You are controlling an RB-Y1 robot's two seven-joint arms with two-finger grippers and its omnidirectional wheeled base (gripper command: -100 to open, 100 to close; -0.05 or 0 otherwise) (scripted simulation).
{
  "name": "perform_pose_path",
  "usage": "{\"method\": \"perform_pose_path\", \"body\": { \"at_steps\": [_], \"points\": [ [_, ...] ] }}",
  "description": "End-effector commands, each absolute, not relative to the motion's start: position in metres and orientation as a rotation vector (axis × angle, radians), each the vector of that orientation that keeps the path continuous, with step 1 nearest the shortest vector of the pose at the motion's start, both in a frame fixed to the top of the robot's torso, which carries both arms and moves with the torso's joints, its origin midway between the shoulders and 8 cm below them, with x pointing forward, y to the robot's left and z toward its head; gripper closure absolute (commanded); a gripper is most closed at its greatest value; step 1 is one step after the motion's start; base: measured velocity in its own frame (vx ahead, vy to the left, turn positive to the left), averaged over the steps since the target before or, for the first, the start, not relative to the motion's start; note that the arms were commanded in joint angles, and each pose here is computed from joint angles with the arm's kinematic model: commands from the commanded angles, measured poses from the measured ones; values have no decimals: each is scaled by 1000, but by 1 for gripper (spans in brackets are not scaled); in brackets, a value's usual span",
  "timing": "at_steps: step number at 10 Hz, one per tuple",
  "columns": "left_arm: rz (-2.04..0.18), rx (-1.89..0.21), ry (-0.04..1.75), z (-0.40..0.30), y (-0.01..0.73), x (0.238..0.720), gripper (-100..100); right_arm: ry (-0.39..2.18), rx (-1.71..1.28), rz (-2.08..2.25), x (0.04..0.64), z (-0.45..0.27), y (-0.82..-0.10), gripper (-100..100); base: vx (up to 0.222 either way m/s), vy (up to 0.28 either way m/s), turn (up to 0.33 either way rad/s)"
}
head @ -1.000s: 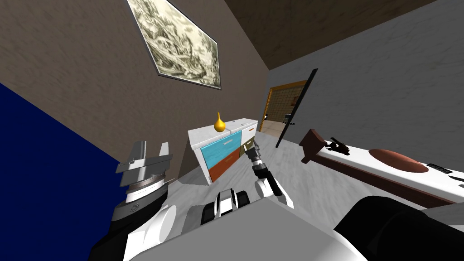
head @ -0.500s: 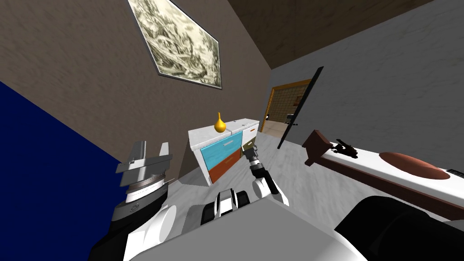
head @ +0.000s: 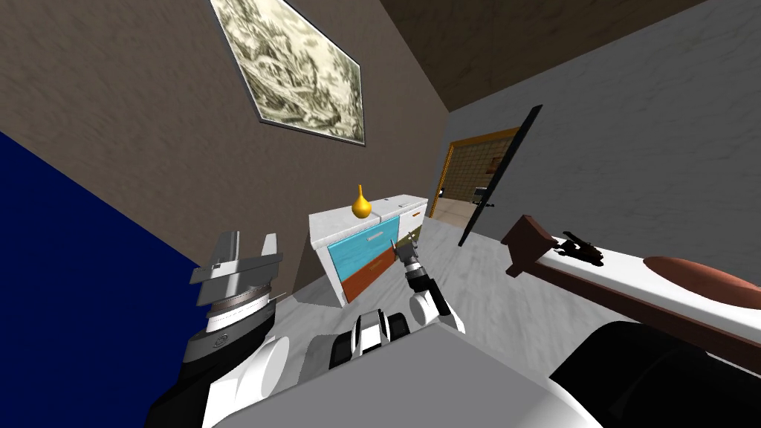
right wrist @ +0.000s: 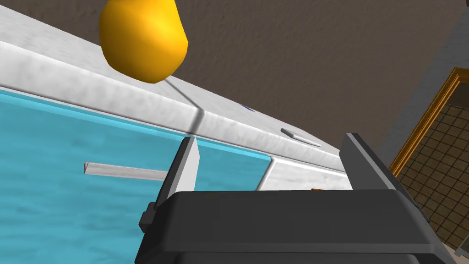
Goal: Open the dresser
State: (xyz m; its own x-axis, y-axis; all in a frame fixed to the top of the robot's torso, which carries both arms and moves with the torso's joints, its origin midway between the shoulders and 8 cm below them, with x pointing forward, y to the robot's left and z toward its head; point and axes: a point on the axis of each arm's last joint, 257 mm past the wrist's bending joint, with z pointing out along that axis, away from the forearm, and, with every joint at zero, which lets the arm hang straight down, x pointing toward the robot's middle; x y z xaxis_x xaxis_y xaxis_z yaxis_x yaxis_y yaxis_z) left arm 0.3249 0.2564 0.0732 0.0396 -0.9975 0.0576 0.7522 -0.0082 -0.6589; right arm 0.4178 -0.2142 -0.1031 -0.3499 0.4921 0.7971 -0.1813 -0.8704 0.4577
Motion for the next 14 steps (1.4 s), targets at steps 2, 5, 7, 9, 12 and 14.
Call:
{"method": "perform_pose_path", "body": {
  "at_steps": [2,5,7,9,12,14],
  "points": [
    [-1479,-616,507,73,256,325,0,300,1593,2369,424,-113,-205,-100,49,-22,49],
    [-1479,-616,507,73,256,325,0,176,1733,2486,431,-128,-188,-100,47,-27,48],
    [-1479,-616,507,73,256,325,0,94,1815,2545,435,-136,-180,-100,52,-21,39],
    [-1479,-616,507,73,256,325,0,6,1899,2598,439,-145,-171,-100,50,-32,50],
    [-1479,-616,507,73,256,325,0,-122,2000,2659,442,-154,-163,-100,42,-25,43],
    [-1479,-616,507,73,256,325,0,-224,2085,2695,445,-164,-154,-100,46,-24,45]
  ]
}}
